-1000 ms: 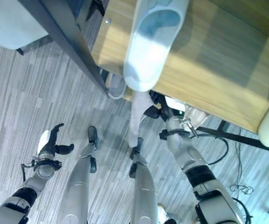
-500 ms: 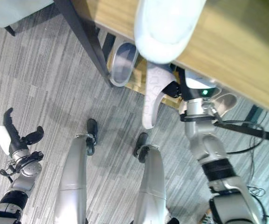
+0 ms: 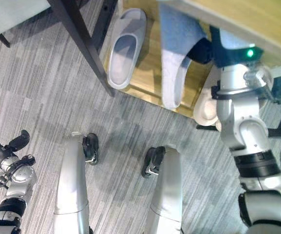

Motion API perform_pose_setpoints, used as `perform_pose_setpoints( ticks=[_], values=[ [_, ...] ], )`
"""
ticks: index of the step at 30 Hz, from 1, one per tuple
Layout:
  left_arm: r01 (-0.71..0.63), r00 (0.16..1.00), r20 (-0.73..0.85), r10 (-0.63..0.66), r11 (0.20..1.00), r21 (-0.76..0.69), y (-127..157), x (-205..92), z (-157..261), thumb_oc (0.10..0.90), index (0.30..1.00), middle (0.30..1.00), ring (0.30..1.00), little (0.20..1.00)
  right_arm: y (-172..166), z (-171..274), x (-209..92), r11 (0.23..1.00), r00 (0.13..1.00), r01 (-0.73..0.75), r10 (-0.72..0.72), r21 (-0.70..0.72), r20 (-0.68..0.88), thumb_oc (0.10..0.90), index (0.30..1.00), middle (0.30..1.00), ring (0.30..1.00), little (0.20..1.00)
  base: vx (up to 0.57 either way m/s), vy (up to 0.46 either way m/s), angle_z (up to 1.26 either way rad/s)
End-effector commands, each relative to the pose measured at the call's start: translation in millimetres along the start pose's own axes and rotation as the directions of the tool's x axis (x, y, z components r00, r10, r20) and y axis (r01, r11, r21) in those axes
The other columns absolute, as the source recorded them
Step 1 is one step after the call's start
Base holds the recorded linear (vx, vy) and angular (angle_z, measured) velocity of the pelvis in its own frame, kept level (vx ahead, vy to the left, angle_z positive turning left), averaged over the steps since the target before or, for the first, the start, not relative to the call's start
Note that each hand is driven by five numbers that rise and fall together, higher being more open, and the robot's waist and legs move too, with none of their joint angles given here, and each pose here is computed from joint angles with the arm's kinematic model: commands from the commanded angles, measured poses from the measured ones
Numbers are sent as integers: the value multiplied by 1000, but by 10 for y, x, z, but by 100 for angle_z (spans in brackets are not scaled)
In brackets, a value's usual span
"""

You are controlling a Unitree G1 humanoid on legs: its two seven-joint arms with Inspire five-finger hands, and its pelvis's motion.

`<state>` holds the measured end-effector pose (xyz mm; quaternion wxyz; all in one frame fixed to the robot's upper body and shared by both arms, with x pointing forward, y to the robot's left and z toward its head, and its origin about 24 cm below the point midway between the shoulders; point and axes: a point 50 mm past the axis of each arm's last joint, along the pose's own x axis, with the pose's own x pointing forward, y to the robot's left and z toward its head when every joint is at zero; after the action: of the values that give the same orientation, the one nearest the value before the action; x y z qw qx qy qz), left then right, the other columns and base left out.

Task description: Arrange the slippers neatly on the shoe rack.

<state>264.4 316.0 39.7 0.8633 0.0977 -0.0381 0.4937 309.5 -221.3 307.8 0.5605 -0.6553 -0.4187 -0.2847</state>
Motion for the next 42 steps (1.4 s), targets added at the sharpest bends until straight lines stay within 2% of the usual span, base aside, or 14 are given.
perform_pose_setpoints(
  ticks=[1, 7, 13, 16, 19, 23, 24, 33, 42],
  values=[
    [-123, 977, 159, 141, 985, -118, 232, 255, 359, 800, 900, 900, 900, 900, -406, -2, 444, 981, 981, 193, -193, 9, -6, 400, 300, 300, 300, 300, 136, 12, 3],
    [-97, 953, 268, 139, 981, -166, 296, 288, 623, 800, 900, 900, 900, 900, -463, -63, 741, 986, 985, 168, -168, -11, -39, 400, 300, 300, 300, 300, 86, 28, 5],
    [-122, 949, 274, 156, 983, -138, 454, 301, 572, 800, 900, 900, 900, 900, -543, -72, 1006, 991, 991, 128, -130, -26, -45, 400, 300, 300, 300, 300, 30, 34, -5],
    [-122, 962, 234, 143, 987, -102, 513, 275, 448, 800, 900, 900, 900, 900, -531, -11, 1045, 991, 992, 121, -118, 59, -45, 400, 300, 300, 300, 300, 8, 7, -2],
    [-101, 966, 226, 121, 990, -99, 501, 262, 421, 800, 900, 900, 900, 900, -479, -64, 1019, 993, 994, 88, -82, 78, -69, 400, 300, 300, 300, 300, 8, 0, -8],
    [-80, 966, 238, 99, 993, -88, 482, 274, 435, 800, 900, 900, 900, 900, -450, -100, 1081, 998, 997, 44, -41, 44, -64, 400, 300, 300, 300, 300, -4, 7, -2],
    [-67, 968, 237, 82, 995, -70, 465, 281, 425, 800, 900, 900, 900, 900, -430, -117, 1147, 1000, 998, -4, 3, -5, -59, 400, 300, 300, 300, 300, -5, 23, -7],
    [15, 986, 169, -2, 997, -73, 342, 197, 293, 800, 900, 900, 900, 900, -307, -12, 1312, 986, 986, -164, 164, -3, -16, 400, 300, 300, 300, 300, -6, 22, -4],
    [50, 994, 99, -43, 996, -70, 313, 119, 135, 800, 900, 900, 900, 900, -166, -48, 1222, 959, 959, -284, 285, 15, -4, 400, 300, 300, 300, 300, -3, 4, 0]
  ],
)
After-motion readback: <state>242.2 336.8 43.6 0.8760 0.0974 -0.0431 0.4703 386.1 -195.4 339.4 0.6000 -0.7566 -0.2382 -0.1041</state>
